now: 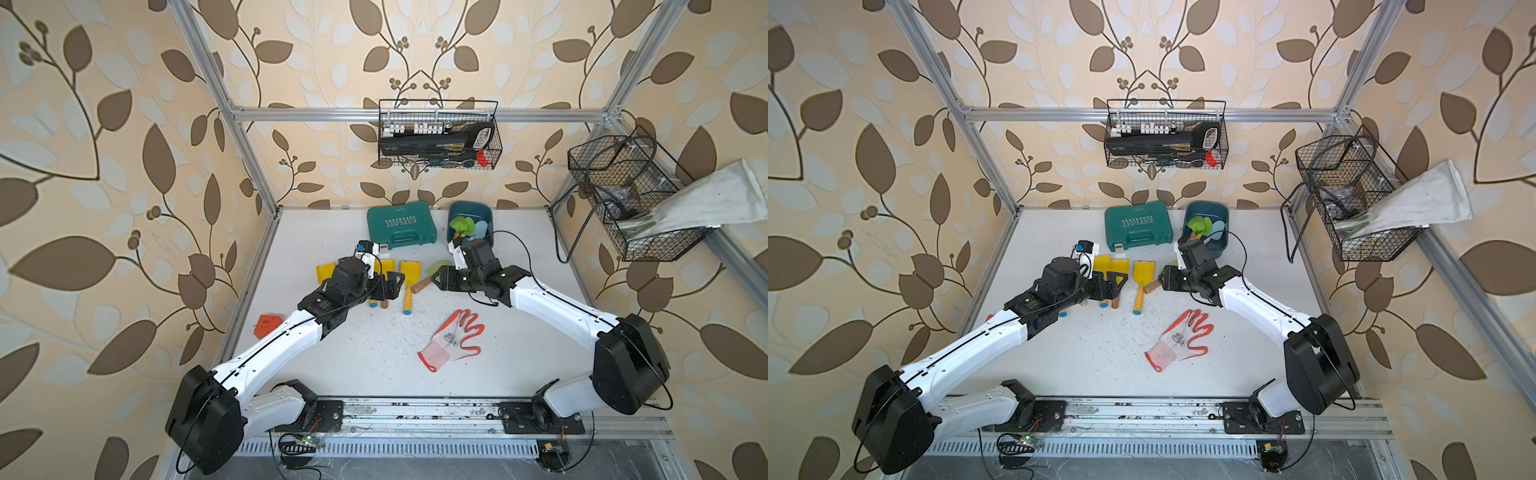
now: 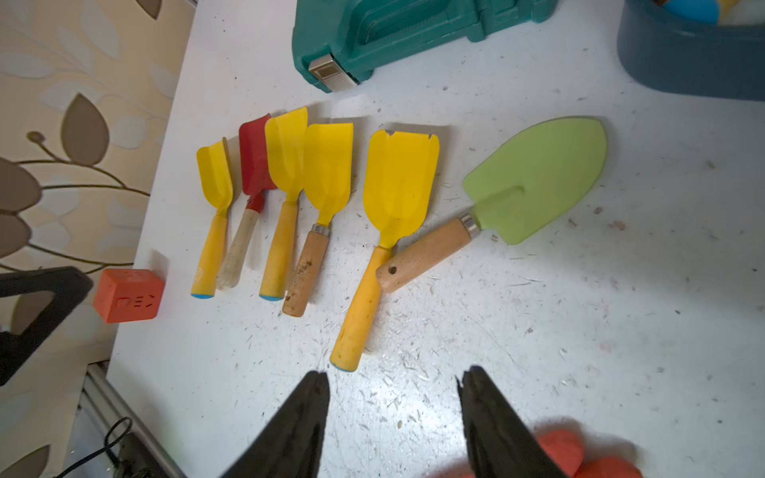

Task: Take the shovel out of the storage box
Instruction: Adjust the shovel at the center of the board.

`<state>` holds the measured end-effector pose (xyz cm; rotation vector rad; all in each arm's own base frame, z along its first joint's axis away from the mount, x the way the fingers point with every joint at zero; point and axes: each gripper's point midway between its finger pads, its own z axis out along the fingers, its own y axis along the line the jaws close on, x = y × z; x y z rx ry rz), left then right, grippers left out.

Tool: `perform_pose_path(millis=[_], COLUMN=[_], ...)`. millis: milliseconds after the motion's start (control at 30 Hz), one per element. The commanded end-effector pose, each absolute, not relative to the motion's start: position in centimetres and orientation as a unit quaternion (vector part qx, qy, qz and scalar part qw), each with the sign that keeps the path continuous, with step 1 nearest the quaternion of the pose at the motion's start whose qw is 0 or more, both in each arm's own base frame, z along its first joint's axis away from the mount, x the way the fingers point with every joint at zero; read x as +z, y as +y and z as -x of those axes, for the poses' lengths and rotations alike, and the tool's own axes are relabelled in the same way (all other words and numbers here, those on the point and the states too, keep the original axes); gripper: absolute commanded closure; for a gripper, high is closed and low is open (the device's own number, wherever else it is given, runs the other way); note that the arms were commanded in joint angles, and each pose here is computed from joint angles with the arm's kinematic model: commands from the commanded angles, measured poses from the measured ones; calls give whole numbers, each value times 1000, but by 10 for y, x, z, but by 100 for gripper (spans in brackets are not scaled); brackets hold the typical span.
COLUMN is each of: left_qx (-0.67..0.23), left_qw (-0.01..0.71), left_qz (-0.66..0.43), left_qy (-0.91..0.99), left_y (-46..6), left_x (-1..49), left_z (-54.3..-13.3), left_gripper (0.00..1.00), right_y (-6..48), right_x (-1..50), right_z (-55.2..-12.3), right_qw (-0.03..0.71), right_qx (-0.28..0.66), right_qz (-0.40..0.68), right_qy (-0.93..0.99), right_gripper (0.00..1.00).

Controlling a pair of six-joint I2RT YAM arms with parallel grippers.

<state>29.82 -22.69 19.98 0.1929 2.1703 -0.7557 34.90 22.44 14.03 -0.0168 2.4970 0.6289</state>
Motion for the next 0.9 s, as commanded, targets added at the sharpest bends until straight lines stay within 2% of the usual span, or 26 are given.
perform_pose_path(millis=[0, 133, 367, 667, 867], left_qx=[-290, -281, -278, -279, -280], left_qw=[421, 414, 419, 426, 426], left_qz=[-69, -60, -54, -48, -48], left_qy=[857, 864, 862, 859, 859], left_y=[-224, -223, -218, -214, -214], left_x=[211, 206, 210, 214, 216], left_z=[-308, -311, -309, -306, -306], left_gripper=[5, 6, 5, 5, 5], right_y=[217, 221, 221, 238, 238], right_x=[123, 121, 91, 61, 44], right_z=[-352, -364, -382, -394, -401], right_qw=[261, 254, 221, 185, 175], right_qx=[190, 175, 134, 149, 146], right_qz=[7, 1, -26, -56, -76], right_qy=[946, 951, 966, 970, 971], right_gripper=[45, 43, 33, 33, 40])
